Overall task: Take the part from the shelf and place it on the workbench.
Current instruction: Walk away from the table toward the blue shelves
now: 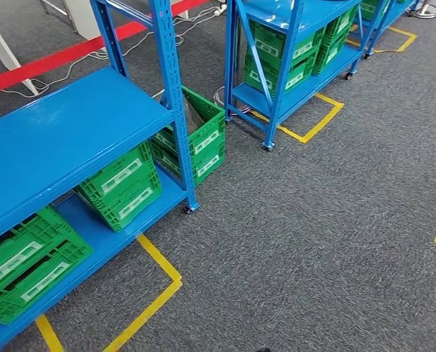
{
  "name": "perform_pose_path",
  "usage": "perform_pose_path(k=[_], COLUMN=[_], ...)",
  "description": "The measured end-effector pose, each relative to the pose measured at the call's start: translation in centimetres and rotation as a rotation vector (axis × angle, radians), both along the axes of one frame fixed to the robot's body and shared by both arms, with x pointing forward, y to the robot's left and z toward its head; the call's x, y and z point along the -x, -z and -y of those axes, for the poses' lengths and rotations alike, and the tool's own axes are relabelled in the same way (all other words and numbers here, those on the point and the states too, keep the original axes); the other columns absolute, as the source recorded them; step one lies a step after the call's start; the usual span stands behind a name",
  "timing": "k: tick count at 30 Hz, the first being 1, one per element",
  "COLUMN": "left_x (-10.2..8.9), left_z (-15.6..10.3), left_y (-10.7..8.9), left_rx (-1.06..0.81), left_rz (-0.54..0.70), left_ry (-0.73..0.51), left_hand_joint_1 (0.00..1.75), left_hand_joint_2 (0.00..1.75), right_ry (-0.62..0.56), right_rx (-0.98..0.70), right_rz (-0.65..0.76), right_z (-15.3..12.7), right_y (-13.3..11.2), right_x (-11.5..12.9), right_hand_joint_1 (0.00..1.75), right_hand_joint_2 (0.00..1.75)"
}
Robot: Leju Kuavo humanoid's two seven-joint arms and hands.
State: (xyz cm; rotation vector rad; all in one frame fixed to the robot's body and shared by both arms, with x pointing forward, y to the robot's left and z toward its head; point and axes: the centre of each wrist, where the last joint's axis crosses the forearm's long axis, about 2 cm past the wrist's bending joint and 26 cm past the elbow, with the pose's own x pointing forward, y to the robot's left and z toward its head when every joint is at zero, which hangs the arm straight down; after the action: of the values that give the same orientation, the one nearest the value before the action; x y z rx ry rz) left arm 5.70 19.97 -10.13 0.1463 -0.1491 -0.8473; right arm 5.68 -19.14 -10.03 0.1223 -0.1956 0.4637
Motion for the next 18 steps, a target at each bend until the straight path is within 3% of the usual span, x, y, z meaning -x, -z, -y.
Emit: perform_pose_path(k=[18], left_x=[0.34], left_z=[-0.39], left_y=[0.11], left_rx=[-0.008], left_rz=[-0.005], left_ry=[-0.003], left_hand_joint_1=[0.00], left_hand_joint_2=[0.00], right_ry=[0.005], right_rx=[0.002], right_rz=[-0.003], right_z=[-0.10], right_y=[0.00], right_x=[0.18], right_hand_joint_1=[0.00], right_hand_joint_2=[0.00])
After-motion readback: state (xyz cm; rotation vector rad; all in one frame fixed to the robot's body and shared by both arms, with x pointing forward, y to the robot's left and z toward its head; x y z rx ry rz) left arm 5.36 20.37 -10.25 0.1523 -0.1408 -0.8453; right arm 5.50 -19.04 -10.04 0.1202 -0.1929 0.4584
